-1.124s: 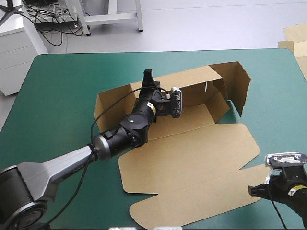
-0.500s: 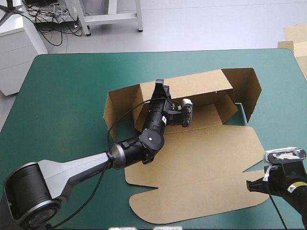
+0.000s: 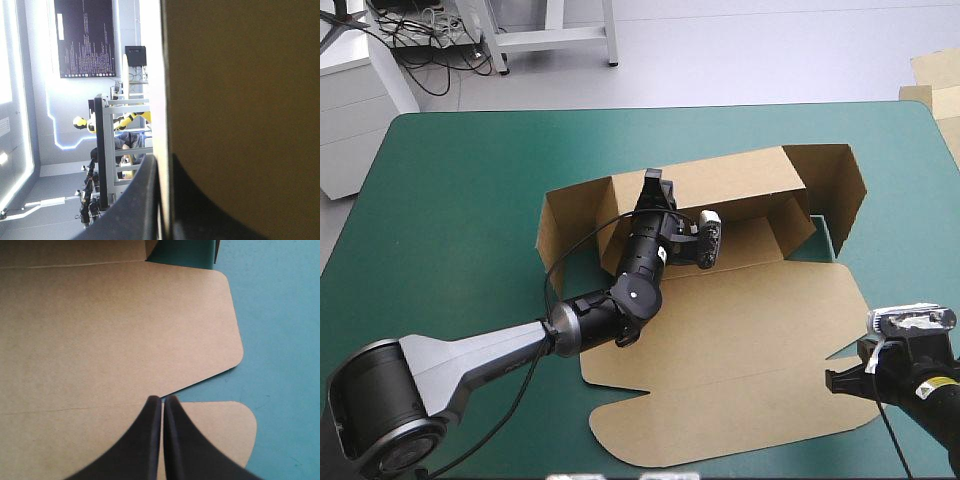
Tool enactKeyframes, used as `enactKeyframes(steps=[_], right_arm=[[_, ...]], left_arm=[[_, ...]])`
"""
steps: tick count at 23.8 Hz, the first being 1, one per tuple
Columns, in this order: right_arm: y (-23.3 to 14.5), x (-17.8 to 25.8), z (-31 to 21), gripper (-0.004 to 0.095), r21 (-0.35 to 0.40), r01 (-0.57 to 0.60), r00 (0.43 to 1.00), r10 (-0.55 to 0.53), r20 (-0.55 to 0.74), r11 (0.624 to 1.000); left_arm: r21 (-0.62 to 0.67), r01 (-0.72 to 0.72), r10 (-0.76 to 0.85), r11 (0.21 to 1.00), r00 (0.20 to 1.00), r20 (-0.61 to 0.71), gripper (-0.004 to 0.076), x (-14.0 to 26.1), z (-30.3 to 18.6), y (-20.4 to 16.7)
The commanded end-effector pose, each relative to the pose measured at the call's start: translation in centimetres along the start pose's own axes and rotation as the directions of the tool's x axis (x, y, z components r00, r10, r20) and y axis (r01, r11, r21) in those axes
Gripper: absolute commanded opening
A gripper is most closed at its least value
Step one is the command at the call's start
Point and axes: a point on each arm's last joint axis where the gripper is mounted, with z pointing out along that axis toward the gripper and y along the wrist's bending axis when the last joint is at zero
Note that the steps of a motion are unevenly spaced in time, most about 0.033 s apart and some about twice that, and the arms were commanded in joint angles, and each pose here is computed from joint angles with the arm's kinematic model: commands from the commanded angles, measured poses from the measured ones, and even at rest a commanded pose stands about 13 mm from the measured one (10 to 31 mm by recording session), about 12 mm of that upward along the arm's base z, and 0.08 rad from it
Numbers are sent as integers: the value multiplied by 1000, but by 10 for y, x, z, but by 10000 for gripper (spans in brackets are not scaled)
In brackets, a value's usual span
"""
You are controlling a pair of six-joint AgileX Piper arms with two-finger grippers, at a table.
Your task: Fold the box
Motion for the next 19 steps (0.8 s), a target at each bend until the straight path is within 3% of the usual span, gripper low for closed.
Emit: enactKeyframes(steps=[1,9,11,19], right_arm=[[1,-13,-4,119,-21,-33,996,34,85,999],[4,-14,-4,631,-48,-37,995,41,95,998],[4,-14,-4,680,-49,-36,995,40,96,998],[6,-12,-4,670,-76,-57,995,63,80,996]], left_arm=[[-40,49,-48,998,998,28,-10,-2,-11,19],[-44,42,-41,998,999,31,-10,-2,-11,20],[-45,41,-40,998,999,31,-10,-2,-11,20],[-45,41,-40,998,999,31,-10,-2,-11,20]])
